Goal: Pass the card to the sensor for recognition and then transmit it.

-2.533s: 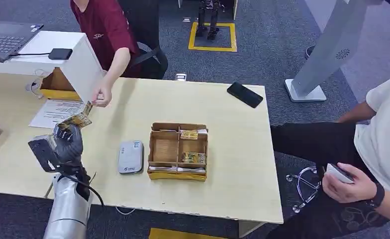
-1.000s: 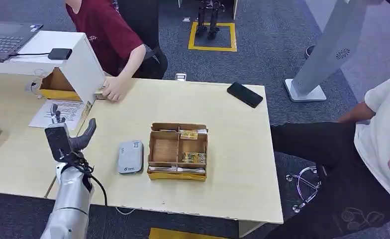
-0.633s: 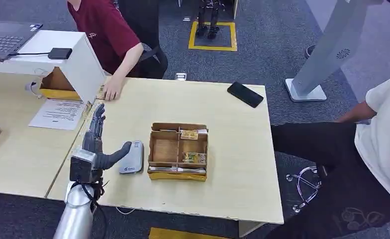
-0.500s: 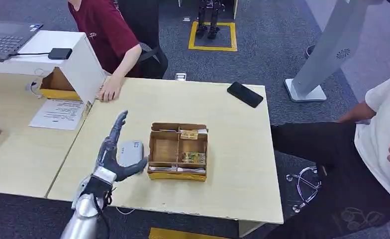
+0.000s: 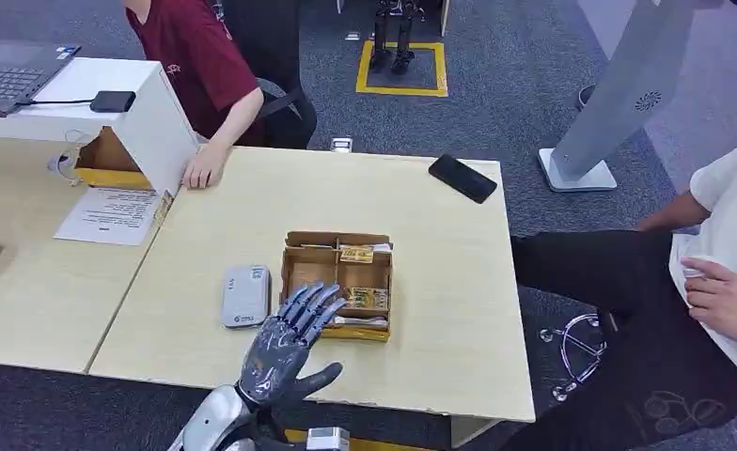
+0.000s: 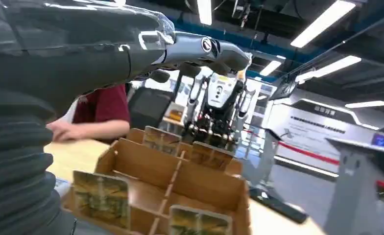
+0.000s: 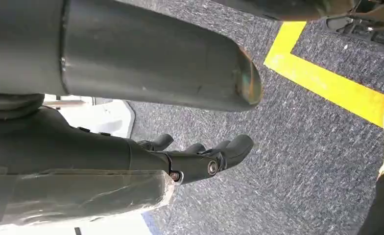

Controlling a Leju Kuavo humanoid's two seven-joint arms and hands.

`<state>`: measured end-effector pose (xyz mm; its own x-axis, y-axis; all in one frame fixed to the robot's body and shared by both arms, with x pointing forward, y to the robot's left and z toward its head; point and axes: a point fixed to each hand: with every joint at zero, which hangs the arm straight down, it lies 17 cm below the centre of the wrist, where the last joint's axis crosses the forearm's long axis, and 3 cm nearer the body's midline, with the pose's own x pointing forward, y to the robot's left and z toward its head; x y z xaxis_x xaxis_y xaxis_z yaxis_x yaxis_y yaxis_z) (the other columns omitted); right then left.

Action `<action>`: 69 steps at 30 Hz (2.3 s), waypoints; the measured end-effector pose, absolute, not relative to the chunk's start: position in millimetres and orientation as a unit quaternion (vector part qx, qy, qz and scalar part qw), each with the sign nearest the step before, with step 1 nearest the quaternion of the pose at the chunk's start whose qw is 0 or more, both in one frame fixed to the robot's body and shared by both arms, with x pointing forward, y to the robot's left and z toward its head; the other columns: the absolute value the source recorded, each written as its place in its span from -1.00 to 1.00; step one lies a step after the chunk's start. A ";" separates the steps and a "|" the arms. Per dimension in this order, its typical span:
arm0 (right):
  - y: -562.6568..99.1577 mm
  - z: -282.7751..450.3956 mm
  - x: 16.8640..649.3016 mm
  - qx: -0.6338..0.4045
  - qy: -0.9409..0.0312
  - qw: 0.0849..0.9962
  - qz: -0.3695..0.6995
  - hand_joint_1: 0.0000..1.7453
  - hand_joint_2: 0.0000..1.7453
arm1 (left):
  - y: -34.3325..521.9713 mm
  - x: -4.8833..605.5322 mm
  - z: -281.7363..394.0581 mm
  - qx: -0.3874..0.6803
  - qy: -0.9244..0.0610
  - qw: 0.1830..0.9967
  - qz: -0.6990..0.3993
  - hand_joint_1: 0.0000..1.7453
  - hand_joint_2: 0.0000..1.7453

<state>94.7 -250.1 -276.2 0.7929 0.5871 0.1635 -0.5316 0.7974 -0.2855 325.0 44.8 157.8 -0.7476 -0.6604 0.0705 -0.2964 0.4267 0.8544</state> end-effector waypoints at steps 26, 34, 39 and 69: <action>-243.1 -275.8 94.1 -0.110 -0.126 0.936 0.311 -1.00 -1.00 | 87.4 367.5 96.8 0.343 -0.761 0.272 -0.478 -1.00 1.00; -241.9 -275.6 94.5 -0.109 -0.128 0.935 0.313 -1.00 -1.00 | 104.1 380.6 102.4 0.359 -0.759 0.292 -0.458 -1.00 1.00; -242.4 -275.7 94.1 -0.110 -0.127 0.935 0.312 -1.00 -1.00 | 110.4 383.8 103.3 0.361 -0.760 0.300 -0.450 -1.00 1.00; -242.4 -275.5 95.3 -0.110 -0.130 0.932 0.319 -1.00 -1.00 | 112.9 393.3 106.8 0.357 -0.765 0.327 -0.425 -1.00 1.00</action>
<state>95.3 -242.4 -275.5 0.7628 0.6232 0.1724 -0.5662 0.7725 -0.2875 393.3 112.9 106.8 -0.5307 -0.8244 0.1967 -0.2681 0.3834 0.8838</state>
